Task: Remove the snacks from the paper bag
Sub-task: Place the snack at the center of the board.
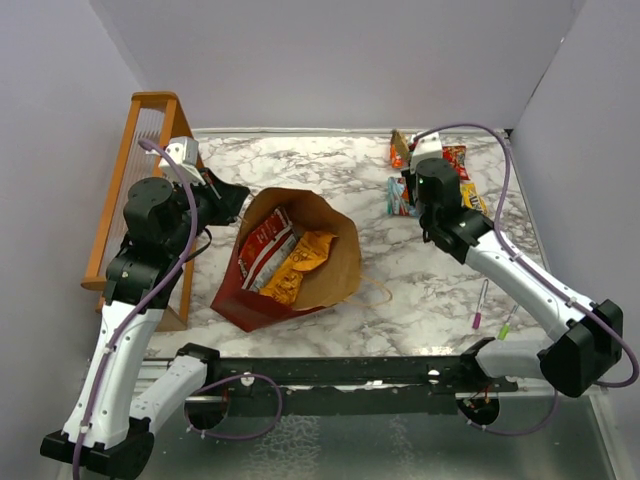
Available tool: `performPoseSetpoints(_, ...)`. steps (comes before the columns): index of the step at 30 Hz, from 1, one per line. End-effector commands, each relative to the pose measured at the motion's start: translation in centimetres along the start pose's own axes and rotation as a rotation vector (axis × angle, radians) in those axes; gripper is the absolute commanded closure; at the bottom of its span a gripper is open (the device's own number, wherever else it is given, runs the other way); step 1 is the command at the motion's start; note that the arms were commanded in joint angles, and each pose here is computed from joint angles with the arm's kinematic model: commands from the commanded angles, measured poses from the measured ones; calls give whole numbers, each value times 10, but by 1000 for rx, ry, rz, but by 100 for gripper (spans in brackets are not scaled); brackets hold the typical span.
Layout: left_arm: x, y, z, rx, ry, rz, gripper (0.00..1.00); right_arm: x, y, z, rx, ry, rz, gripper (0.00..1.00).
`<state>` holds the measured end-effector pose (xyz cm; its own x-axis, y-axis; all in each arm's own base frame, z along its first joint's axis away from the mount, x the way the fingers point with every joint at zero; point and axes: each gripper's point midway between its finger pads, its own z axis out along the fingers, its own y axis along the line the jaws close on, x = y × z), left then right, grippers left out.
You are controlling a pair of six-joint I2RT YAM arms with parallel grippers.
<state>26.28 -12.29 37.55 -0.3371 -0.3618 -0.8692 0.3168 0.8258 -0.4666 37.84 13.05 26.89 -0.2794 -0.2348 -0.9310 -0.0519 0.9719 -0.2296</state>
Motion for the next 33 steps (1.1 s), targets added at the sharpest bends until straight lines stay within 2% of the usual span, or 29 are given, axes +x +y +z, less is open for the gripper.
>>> performPoseSetpoints(1, -20, 2, -8, -37, -60, 63, 100, 51, 75, -41, -392, 207, 272, 99)
performPoseSetpoints(5, -18, 2, -8, -33, -56, 63, 100, 57, 94, -68, -591, 261, 394, 99)
performPoseSetpoints(8, -14, 2, -7, -29, -42, 65, 100, 62, 85, -72, -625, 301, 475, 99)
performPoseSetpoints(10, -11, 2, -8, -24, -38, 65, 100, 89, 76, -66, -609, 371, 504, 99)
performPoseSetpoints(13, -6, 3, -9, -18, -33, 56, 100, 147, 52, -49, -517, 519, 555, 99)
performPoseSetpoints(16, -3, 2, -11, -9, -28, 55, 100, 195, 26, -37, -339, 617, 550, 95)
performPoseSetpoints(18, -1, 2, -12, -6, -22, 57, 100, 209, 14, -33, -247, 632, 526, 88)
performPoseSetpoints(22, 1, 0, -12, 10, -15, 65, 100, 233, -21, -27, -21, 662, 468, 84)
performPoseSetpoints(29, 8, -15, -7, 121, -9, 82, 100, 243, -61, -17, 193, 597, 509, 76)
performPoseSetpoints(30, 8, -18, -6, 139, -9, 87, 100, 243, -66, -17, 218, 593, 508, 73)
performPoseSetpoints(31, 10, -20, -5, 161, -5, 93, 100, 243, -72, -19, 249, 590, 509, 65)
performPoseSetpoints(32, 11, -23, -4, 179, -3, 99, 100, 242, -76, -20, 272, 589, 518, 52)
performPoseSetpoints(33, 13, -25, -3, 199, 4, 104, 100, 241, -81, -22, 299, 583, 540, 30)
